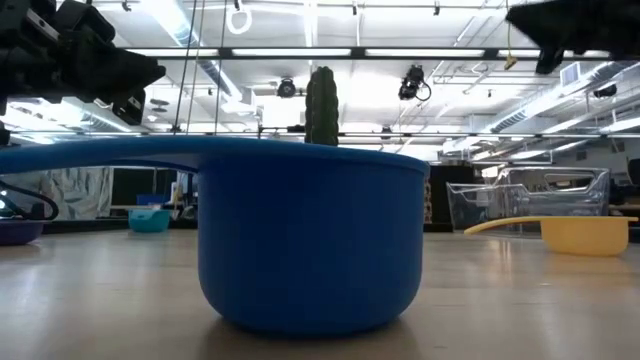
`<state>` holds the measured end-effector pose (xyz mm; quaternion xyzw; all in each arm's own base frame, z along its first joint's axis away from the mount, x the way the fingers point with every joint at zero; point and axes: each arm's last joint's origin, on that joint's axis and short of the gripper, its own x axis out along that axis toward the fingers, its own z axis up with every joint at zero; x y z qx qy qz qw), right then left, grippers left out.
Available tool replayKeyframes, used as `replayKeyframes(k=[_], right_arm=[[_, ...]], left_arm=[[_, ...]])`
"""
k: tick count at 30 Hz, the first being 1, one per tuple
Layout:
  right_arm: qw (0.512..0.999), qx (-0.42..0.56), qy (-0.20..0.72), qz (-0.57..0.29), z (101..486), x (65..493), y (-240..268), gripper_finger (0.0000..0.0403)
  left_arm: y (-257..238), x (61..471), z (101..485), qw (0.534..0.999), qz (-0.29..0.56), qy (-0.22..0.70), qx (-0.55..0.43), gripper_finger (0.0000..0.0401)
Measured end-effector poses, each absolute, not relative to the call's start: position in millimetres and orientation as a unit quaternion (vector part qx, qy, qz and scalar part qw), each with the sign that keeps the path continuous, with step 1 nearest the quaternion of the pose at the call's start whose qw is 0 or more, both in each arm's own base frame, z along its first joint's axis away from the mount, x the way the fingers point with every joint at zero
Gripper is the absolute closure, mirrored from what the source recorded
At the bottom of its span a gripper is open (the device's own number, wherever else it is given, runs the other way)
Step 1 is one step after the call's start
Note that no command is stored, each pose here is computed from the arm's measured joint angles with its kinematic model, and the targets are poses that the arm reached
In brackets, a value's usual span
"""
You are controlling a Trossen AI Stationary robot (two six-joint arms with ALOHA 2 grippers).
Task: Nest measuring cups in basket
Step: Adjust the orange measuring cup
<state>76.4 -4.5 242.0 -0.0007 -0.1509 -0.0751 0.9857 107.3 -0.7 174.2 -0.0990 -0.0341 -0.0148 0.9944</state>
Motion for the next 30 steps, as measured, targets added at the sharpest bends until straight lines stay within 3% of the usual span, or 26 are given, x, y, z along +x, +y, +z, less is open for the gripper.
replayKeyframes(k=[5, 13, 22, 30], right_arm=[[0.993, 0.000, -0.088, -0.074, 292, 49, -4, 0.0355], [0.991, 0.040, 0.108, -0.071, 343, 30, -4, 0.0355], [0.960, 0.080, 0.258, 0.068, 362, 56, 5, 0.0355], [0.914, 0.162, 0.361, 0.088, 350, 66, 8, 0.0355]], left_arm=[[-1, 107, 174, 0.994, -0.015, -0.034, -0.099, 0.0346], [-1, 107, 174, 0.994, -0.015, -0.034, -0.099, 0.0346], [-1, 107, 174, 0.994, -0.015, -0.034, -0.099, 0.0346], [-1, 107, 174, 0.994, -0.015, -0.033, -0.099, 0.0346]])
